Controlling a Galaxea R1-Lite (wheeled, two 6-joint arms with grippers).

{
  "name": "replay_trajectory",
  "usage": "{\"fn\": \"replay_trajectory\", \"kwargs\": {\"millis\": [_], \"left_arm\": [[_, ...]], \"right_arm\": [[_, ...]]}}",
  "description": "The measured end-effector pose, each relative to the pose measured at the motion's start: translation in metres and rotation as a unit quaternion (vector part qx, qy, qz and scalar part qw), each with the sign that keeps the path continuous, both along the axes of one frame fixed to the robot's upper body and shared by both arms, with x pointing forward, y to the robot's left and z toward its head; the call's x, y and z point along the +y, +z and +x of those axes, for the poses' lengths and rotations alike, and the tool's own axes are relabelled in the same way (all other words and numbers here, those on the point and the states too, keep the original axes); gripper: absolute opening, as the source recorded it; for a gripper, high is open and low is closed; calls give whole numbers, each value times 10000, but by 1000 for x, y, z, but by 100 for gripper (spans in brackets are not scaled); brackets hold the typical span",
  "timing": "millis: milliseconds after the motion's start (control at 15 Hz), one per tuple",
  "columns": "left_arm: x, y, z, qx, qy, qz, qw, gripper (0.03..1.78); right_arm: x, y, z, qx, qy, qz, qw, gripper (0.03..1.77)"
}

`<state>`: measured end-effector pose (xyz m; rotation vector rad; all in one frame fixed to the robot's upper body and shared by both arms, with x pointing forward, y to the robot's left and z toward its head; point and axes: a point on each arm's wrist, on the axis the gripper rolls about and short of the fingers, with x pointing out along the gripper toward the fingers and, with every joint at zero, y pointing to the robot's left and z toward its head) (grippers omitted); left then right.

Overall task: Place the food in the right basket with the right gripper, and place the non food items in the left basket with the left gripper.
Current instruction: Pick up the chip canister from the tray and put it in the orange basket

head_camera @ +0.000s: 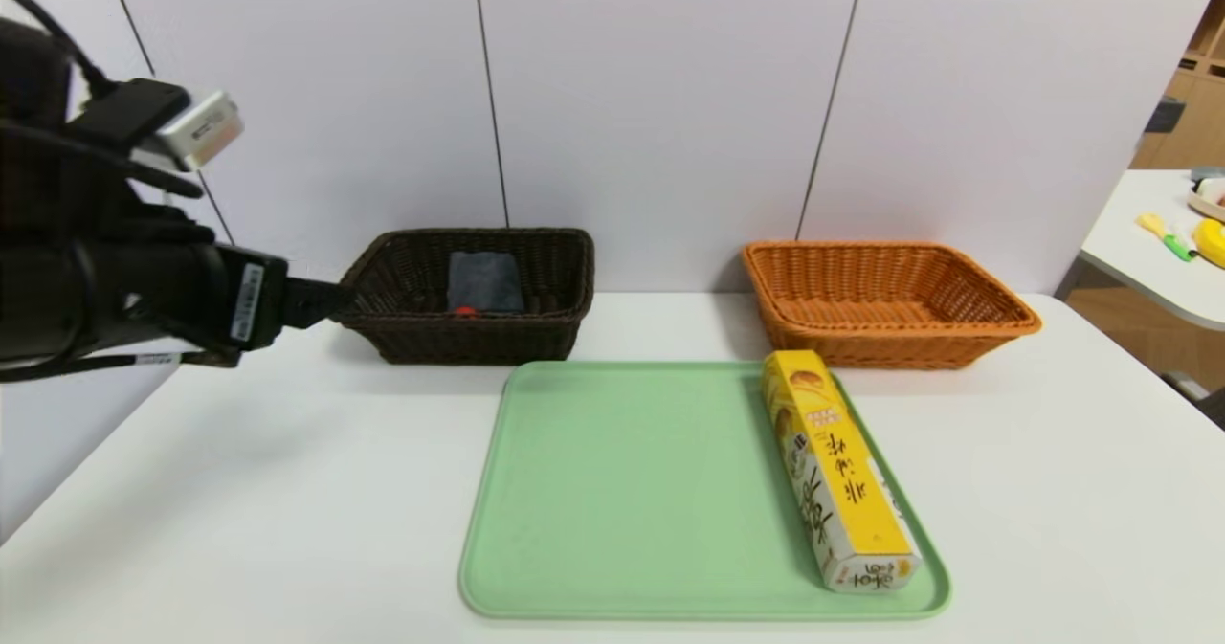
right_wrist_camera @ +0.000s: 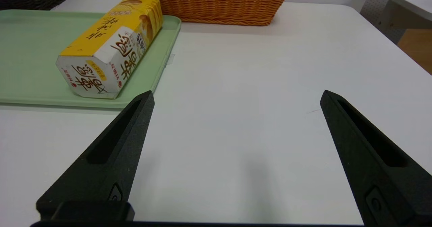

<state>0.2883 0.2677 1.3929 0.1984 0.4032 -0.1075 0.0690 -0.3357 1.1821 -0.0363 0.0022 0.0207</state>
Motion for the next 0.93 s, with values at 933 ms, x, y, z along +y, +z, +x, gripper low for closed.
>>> {"fn": "replay_trajectory", "kwargs": {"millis": [933], "left_arm": [[59, -68, -168, -2007, -1019, -523, 9729, 169]], "right_arm": [[0, 0, 0, 2, 2, 0, 10000, 170]]}}
